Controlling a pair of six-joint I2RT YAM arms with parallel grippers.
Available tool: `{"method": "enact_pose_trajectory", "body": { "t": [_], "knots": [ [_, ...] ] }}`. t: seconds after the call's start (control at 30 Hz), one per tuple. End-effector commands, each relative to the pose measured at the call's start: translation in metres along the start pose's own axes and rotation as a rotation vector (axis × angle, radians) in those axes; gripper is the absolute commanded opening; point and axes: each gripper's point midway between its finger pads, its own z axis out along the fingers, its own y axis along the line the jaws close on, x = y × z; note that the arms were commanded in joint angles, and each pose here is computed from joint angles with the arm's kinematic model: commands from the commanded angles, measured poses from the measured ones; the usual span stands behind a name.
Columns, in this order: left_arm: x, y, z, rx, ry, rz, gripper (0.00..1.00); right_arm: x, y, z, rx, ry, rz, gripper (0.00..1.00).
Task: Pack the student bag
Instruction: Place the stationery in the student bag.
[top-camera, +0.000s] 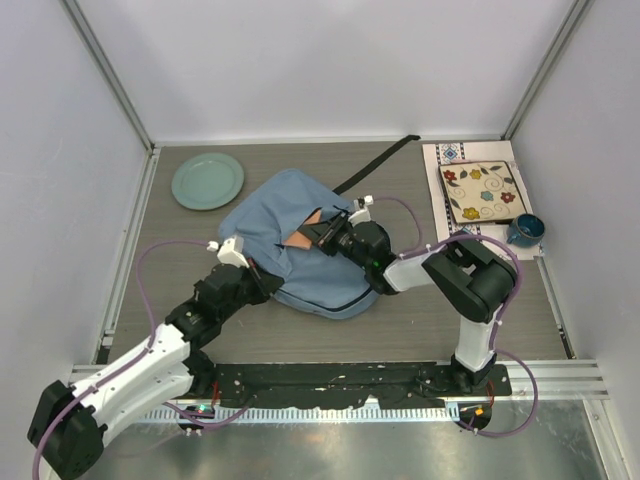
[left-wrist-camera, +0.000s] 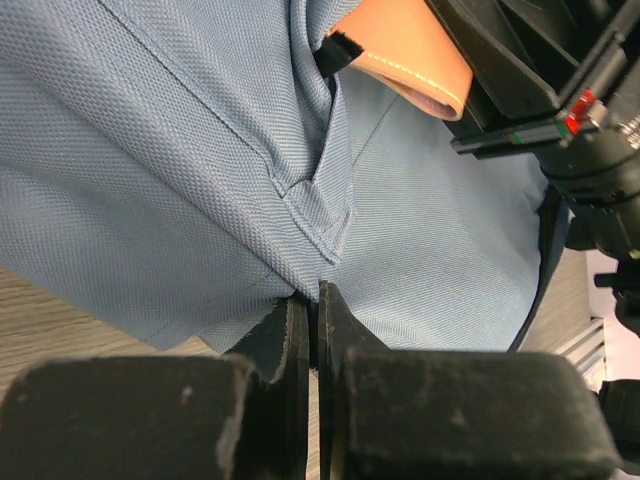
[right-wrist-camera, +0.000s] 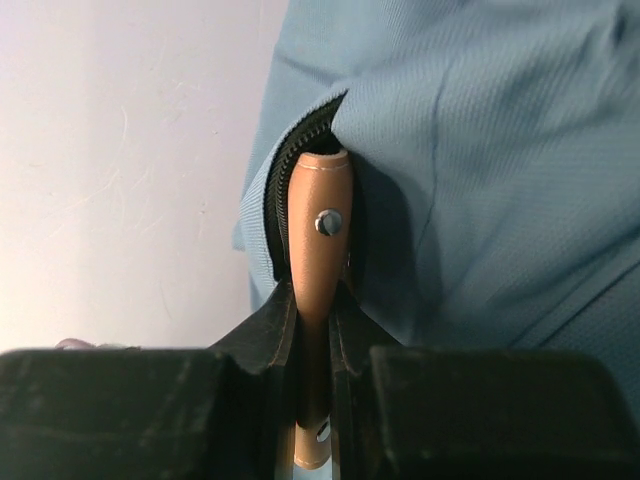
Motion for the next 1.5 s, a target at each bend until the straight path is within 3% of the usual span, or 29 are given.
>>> {"method": "enact_pose_trajectory", "body": {
  "t": [0.0,0.17,0.27,0.47,0.57,0.7,0.8,0.97,1.27,1.47],
  "knots": [
    [0.010,-0.033,-0.020,0.184,0.057,0.020,0.00,-0.063,0.018,0.009,-0.034,-0.172,-0.102,0.03],
    [0.013,-0.029,-0.029,0.183,0.062,0.021,0.00,-0.088,0.019,0.007,-0.043,-0.208,-0.144,0.04],
    [0.018,-0.030,-0.026,0.194,0.083,0.021,0.00,-0.079,0.033,0.014,-0.112,-0.122,-0.134,0.04],
    [0.017,-0.041,-0.014,0.232,0.098,0.036,0.00,-0.027,0.078,0.002,-0.287,-0.014,0.069,0.04],
    [0.016,-0.038,-0.014,0.209,0.097,0.056,0.00,-0.030,0.086,-0.009,-0.311,-0.029,0.154,0.02],
    [0.011,-0.045,-0.020,0.254,0.071,0.052,0.00,-0.019,0.070,0.002,-0.191,0.035,0.079,0.01],
    [0.007,-0.051,-0.026,0.283,0.057,0.070,0.00,-0.003,0.027,0.019,-0.007,0.134,-0.045,0.02],
    [0.005,-0.057,-0.032,0.313,0.053,0.085,0.00,0.032,0.017,0.025,-0.003,0.291,-0.150,0.06],
    [0.008,-0.070,-0.032,0.367,0.091,0.102,0.00,0.037,0.028,0.051,-0.048,0.267,-0.088,0.16],
    [0.003,-0.066,-0.037,0.353,0.057,0.092,0.00,0.040,0.011,0.043,0.001,0.267,-0.085,0.34]
  ]
}}
